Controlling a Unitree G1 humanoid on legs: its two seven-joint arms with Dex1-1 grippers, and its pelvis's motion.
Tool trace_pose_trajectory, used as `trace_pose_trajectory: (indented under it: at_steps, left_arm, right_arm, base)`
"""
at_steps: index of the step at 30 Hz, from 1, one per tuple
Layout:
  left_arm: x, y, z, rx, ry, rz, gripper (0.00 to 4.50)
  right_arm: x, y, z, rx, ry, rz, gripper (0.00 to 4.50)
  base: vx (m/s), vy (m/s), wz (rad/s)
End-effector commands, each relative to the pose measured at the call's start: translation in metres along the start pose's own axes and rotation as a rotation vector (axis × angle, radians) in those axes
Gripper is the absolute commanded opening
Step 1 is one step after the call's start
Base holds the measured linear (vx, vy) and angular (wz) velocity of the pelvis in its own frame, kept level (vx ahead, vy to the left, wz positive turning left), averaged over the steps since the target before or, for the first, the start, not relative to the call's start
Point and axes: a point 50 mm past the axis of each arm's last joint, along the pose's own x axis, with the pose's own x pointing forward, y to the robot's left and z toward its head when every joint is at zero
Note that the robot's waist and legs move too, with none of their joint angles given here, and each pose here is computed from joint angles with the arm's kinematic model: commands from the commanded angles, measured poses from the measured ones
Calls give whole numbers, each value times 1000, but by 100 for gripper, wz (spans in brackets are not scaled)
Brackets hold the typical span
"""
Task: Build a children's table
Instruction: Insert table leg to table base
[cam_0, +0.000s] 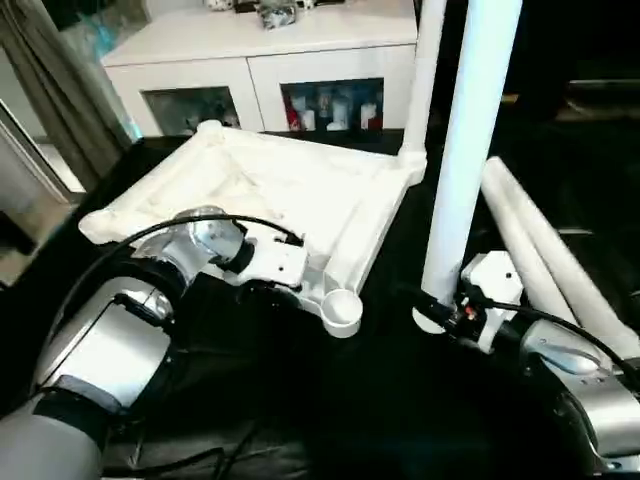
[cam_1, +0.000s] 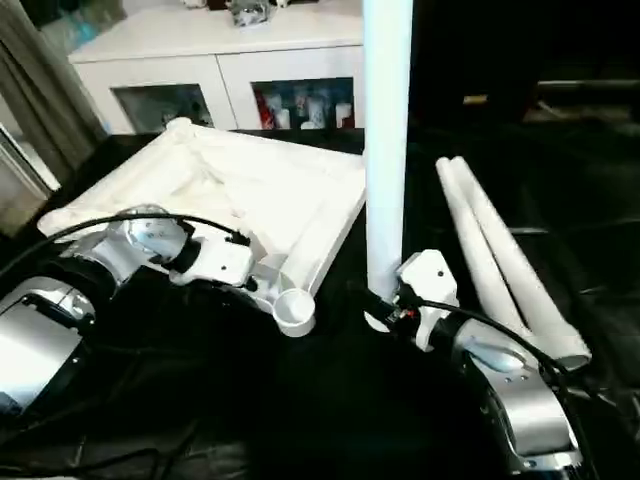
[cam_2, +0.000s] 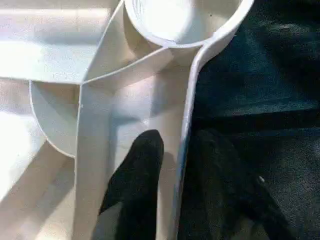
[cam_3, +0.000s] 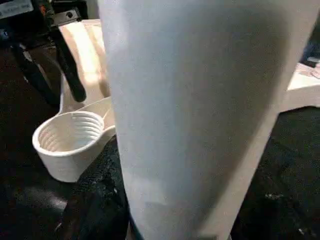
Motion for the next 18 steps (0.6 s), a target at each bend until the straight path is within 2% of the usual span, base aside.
trace_pose_trajectory:
  at_steps: [1,3,5,7,11,12,14,16,18]
  left_arm:
    - [-4,0,-5,-7,45,-1,99]
    - [-4,1,-6,-22,49,10,74]
    - [-3,3,-10,-156,25,75,58]
    - [-2,3,-12,-230,0,92,40]
    - [3,-8,-20,-348,-53,57,17]
    - [9,-15,-21,-426,-125,44,17]
    - [11,-17,-21,-451,-150,43,12]
    - [25,-31,-23,-513,-201,5,4]
    - [30,-34,-22,-522,-218,8,1]
  right_arm:
    - [0,5,4,-17,-8,7,195]
    - [0,5,4,-17,-8,6,195]
    - [1,4,4,-11,-8,4,195]
    - [3,3,4,-8,-9,5,195]
    - [10,-2,7,3,-22,0,195]
    - [15,-6,9,9,-28,-5,195]
    - [17,-7,9,11,-30,-6,195]
    - [26,-13,12,48,-39,-15,195]
    - [29,-15,13,57,-42,-15,195]
  base:
    - [0,0,0]
    - [0,0,0]
    - [0,0,0]
    - [0,0,0]
    - [0,0,0]
    - [0,0,0]
    - [0,0,0]
    - [0,0,0]
    - [0,0,0]
